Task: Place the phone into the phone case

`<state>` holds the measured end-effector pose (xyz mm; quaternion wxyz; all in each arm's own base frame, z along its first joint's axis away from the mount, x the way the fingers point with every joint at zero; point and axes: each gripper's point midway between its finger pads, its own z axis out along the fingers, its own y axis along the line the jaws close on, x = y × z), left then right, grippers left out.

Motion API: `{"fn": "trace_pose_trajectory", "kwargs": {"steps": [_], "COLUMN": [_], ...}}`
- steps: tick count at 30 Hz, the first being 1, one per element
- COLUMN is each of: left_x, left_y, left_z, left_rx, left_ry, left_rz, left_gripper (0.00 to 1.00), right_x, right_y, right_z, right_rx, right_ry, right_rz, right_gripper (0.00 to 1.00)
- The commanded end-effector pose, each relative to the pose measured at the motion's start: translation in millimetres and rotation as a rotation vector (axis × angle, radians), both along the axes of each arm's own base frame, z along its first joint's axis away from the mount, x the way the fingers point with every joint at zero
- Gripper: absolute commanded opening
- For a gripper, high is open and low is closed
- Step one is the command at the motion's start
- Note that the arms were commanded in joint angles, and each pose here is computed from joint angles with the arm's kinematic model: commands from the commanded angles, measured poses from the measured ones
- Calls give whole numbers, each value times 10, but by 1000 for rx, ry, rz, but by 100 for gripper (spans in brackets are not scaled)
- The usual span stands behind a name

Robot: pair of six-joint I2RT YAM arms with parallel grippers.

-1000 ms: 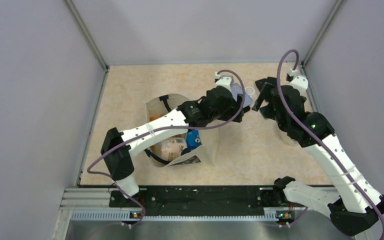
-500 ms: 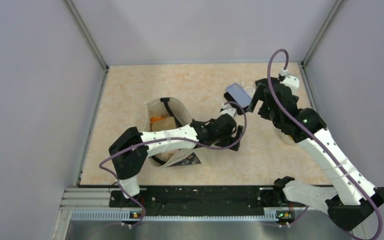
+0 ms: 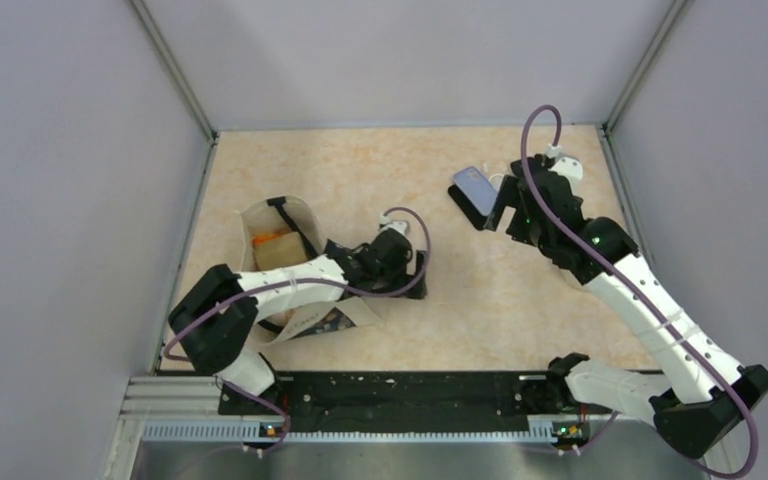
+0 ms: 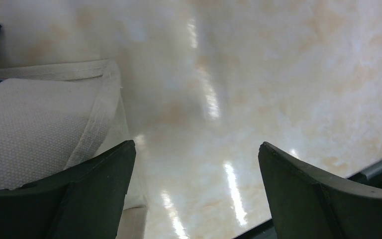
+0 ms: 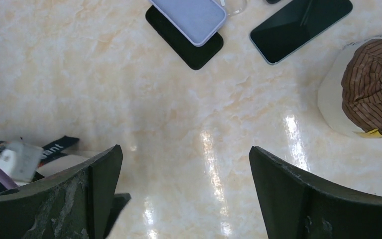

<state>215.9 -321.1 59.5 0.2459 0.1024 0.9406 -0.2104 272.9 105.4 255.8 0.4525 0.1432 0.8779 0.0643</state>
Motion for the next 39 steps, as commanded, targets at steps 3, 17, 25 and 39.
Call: {"fn": "trace_pose_trajectory", "kwargs": {"steps": [3,17,25,39], "left_x": [379,1073,1432,1126], "left_y": [1071,2131,2082,957], "left_z": [-223,-139,368,1315], "left_rx": [116,188,105,-42], "left_ry": [57,76,-16,-160], "left_rz": [262,609,561,242], "left_gripper": [99,99,99,98], "right_x": [102,176,278,1262], "right_y": [155,316,361,-140], "right_z": [-3,-158,-294,-789], "right_rx": [57,68,32,113], "right_ry": [-19,8,46,98], "right_rz": [35,94,96,-146], "right_gripper": [99,99,99,84]}}
